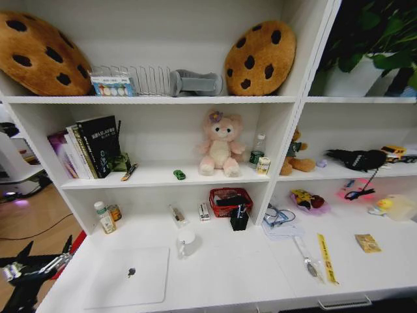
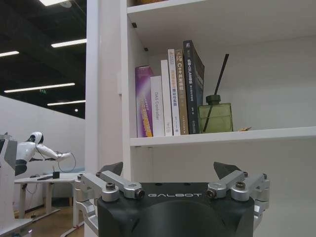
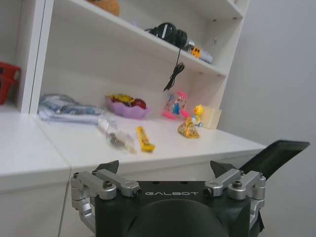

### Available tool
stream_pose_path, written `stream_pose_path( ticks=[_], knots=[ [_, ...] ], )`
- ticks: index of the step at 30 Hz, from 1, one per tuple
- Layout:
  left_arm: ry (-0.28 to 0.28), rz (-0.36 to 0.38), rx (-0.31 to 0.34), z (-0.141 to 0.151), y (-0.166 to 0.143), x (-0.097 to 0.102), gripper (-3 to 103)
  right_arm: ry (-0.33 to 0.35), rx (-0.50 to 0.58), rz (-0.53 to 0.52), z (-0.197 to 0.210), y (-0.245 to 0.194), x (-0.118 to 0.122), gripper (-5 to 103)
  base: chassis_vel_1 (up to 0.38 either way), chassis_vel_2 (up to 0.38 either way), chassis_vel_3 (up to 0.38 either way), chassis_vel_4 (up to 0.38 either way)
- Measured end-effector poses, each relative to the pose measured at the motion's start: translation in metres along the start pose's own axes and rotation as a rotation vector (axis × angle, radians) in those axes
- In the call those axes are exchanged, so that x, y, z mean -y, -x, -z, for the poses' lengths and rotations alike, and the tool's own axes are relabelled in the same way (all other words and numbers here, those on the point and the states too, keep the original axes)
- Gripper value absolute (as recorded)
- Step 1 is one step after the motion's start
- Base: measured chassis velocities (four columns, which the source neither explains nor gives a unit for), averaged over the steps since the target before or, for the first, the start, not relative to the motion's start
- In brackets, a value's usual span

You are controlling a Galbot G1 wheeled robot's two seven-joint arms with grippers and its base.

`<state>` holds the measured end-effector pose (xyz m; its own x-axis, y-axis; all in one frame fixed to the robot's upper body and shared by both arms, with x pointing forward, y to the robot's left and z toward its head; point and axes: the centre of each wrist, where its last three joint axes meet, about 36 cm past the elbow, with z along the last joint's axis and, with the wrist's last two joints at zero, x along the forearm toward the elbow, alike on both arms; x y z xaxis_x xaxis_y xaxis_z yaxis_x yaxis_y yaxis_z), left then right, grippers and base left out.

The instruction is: Organize the objects on the table.

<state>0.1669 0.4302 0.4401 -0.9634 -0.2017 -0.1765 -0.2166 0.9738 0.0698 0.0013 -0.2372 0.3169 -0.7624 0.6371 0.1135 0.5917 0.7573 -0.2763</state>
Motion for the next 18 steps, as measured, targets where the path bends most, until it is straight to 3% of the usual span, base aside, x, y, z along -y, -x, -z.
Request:
stream_pose_path(
  ticks=[6,12,18],
  knots=[
    [0.000,0.000,0.000,0.000,0.000,0.000,100,0.037,0.063,-0.028,0.055,0.048,0.000,100,0.000,0.000,0.000,0.000],
    [0.000,0.000,0.000,0.000,0.000,0.000,100,0.050,0.163,0.136,0.095,0.115,0.016,100,0.000,0.000,0.000,0.000],
    [0.000,0.000,0.000,0.000,0.000,0.000,100,0.088,0.157,0.294,0.125,0.161,0.018,100,0.000,0.000,0.000,0.000]
  ],
)
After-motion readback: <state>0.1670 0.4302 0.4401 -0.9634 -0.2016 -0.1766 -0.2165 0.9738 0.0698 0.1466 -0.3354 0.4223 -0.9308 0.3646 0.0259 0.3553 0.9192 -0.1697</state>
